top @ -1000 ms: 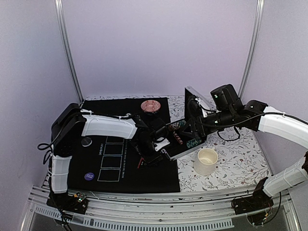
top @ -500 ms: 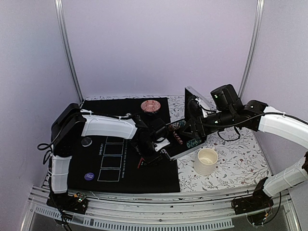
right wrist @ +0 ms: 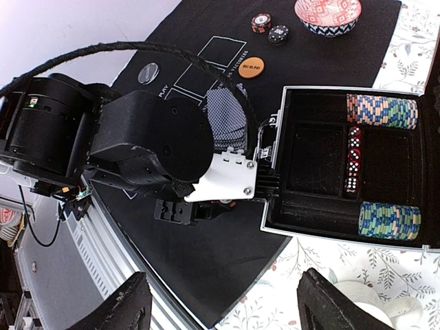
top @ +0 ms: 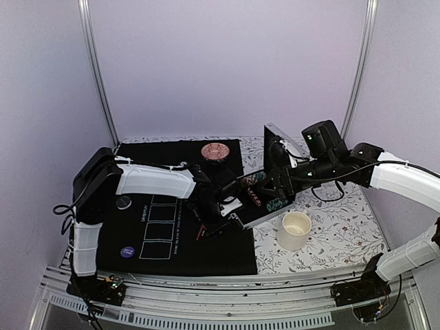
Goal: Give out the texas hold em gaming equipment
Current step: Pick up the poker chip from the poker table mat, then place the poker chip in the poker chips pile.
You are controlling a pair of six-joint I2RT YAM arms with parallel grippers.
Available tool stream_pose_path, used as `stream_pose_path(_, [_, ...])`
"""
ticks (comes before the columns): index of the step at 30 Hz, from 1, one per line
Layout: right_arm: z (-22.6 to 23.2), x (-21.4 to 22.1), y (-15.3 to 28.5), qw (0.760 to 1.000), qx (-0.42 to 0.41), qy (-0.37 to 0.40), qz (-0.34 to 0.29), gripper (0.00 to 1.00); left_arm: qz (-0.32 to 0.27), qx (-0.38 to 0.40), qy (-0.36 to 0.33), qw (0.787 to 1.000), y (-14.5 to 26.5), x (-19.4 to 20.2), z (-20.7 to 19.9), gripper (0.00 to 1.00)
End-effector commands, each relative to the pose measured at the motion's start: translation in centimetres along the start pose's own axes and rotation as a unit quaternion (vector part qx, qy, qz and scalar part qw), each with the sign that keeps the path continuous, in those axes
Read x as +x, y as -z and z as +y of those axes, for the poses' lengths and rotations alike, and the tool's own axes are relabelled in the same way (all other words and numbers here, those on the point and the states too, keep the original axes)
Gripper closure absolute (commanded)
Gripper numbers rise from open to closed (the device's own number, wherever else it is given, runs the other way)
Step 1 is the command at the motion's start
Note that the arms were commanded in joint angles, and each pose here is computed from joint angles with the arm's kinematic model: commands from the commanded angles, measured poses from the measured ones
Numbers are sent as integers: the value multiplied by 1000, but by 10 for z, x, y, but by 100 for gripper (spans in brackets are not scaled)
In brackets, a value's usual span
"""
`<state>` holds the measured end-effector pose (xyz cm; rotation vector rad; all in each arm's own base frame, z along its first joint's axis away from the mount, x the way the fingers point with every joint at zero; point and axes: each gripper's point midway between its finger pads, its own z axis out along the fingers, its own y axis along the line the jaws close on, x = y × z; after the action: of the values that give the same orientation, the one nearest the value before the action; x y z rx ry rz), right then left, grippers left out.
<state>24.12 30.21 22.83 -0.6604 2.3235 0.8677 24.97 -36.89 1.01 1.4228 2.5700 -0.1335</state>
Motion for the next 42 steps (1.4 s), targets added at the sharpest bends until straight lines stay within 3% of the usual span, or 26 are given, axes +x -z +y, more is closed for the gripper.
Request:
stream_pose_path(1, [2,0,8,1000,2,8,-7,26,54,0,-7,999,-7,27,-3,68])
stream_pose_path(10, [2,0,10,1000,3,8,-9,26,-22,-5,-5,1000,31,-8,-1,70])
stream_pose_path(20, [1,0,11,1000,4,9,-10,25,-65,2,-11,998,63,-25,3,70])
stream_pose_path(31, [1,-2,19,1000,9,12,-22,25,-107,-85,78,988,123,-30,128,69])
stream_pose_path(42, [-2,1,18,1000,16,11,-19,25,-74,-155,144,975,100,-38,262,69])
